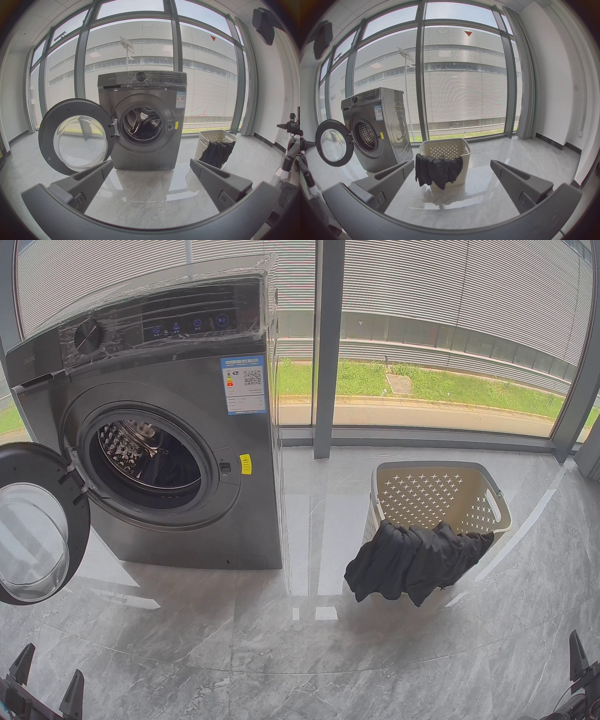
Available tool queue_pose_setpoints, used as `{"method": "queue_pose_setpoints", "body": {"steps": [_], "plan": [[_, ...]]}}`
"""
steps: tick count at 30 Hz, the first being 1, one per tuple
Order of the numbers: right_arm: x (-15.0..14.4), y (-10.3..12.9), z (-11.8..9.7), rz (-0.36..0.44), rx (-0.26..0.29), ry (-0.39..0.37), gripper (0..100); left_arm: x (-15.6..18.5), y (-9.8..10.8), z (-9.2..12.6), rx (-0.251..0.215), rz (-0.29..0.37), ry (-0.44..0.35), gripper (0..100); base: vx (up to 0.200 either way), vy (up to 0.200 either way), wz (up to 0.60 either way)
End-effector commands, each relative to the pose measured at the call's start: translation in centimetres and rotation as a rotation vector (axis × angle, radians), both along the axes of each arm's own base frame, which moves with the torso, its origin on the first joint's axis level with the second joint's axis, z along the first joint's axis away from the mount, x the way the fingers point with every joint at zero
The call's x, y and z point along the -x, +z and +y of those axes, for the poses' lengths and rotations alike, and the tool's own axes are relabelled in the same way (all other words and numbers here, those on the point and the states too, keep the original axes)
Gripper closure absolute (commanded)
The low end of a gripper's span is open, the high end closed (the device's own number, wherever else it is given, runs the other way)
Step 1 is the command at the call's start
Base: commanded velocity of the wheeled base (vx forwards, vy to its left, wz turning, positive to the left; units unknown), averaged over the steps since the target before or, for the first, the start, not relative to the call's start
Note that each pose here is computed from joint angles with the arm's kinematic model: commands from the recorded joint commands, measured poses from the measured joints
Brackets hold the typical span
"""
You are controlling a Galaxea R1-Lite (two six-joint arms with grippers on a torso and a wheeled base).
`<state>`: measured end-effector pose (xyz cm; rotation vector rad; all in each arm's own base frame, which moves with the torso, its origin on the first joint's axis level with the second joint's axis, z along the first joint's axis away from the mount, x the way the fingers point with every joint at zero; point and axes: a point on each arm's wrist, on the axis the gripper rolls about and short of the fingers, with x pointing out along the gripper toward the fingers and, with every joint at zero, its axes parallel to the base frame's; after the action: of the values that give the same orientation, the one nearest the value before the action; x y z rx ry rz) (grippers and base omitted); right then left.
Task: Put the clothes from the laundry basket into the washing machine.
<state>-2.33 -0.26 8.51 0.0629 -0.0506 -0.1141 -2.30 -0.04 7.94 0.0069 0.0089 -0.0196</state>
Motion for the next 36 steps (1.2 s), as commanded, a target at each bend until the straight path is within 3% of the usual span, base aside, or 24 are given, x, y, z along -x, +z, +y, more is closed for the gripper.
{"method": "queue_pose_setpoints", "body": {"steps": [1, 9, 27, 36], "plan": [[-0.01, -0.44, 0.01, 0.002, 0.033, 0.002, 0, -0.01, -0.48, 0.0, 0.001, 0.002, 0.0, 0, 0.0, 0.0, 0.0], [-0.04, -0.56, 0.1, 0.008, 0.01, 0.052, 0, -0.01, -0.48, 0.0, 0.001, 0.002, 0.0, 0, 0.0, 0.0, 0.0], [-0.04, -0.62, 0.11, 0.014, 0.013, 0.049, 0, -0.01, -0.49, 0.0, 0.001, 0.003, 0.0, 0, 0.0, -0.2, 0.0], [-0.04, -0.62, 0.11, 0.014, 0.013, 0.052, 0, -0.01, -0.48, 0.0, 0.002, 0.002, -0.002, 0, 0.067, 0.0, 0.0]]}}
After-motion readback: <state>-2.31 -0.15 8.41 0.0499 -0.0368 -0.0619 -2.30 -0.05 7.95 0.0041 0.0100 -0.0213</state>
